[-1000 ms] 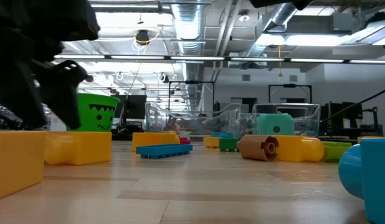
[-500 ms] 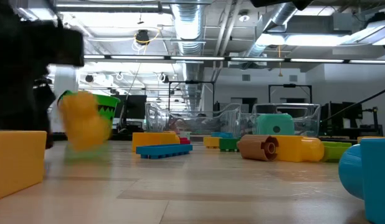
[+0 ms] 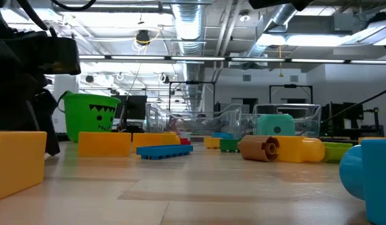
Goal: Pick & Place Toys
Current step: Put the yellow gamepiece into the left transparent bin
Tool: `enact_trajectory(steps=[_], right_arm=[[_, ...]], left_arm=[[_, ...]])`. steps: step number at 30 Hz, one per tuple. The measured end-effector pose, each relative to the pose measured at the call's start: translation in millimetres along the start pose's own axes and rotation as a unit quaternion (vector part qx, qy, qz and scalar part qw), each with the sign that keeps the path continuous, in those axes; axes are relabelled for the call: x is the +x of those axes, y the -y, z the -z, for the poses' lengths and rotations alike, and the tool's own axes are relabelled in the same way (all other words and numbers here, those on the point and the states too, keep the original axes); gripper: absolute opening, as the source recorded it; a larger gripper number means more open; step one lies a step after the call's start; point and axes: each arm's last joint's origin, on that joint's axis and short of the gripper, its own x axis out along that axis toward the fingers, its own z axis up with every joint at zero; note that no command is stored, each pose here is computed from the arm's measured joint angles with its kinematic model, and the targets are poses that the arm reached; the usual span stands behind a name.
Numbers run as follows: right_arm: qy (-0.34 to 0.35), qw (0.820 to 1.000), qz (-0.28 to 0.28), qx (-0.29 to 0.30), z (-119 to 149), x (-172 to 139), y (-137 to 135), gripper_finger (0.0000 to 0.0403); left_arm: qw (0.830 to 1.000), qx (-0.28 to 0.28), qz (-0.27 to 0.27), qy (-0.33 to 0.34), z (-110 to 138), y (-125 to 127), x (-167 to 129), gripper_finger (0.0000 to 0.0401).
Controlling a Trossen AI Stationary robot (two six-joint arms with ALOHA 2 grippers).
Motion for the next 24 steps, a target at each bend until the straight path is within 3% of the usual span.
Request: enact_trajectory(steps=[10,13,18,24], right_arm=[[0.0,1.0,-0.001,0.0,0.0,0.0,-0.1,0.0186],[0.0,1.0,-0.001,0.0,0.0,0.0,-0.1,0.0186],[0.0,1.0,-0.001,0.0,0.0,-0.1,0.0,0.0186],[-0.001,1.0,-0.002,0.0,0.1,-0.4,-0.2,0.0186]], left_arm=[[0.999,0.023,-0.034,0.023,-4.1,-5.7,1.9,0.0396],[0.997,0.044,-0.061,0.014,-5.5,-12.7,3.7,0.0393],[0.996,0.028,-0.086,0.007,-5.1,-31.1,12.5,0.0399],[0.997,0.025,-0.066,0.031,8.6,-48.9,23.8,0.0396]])
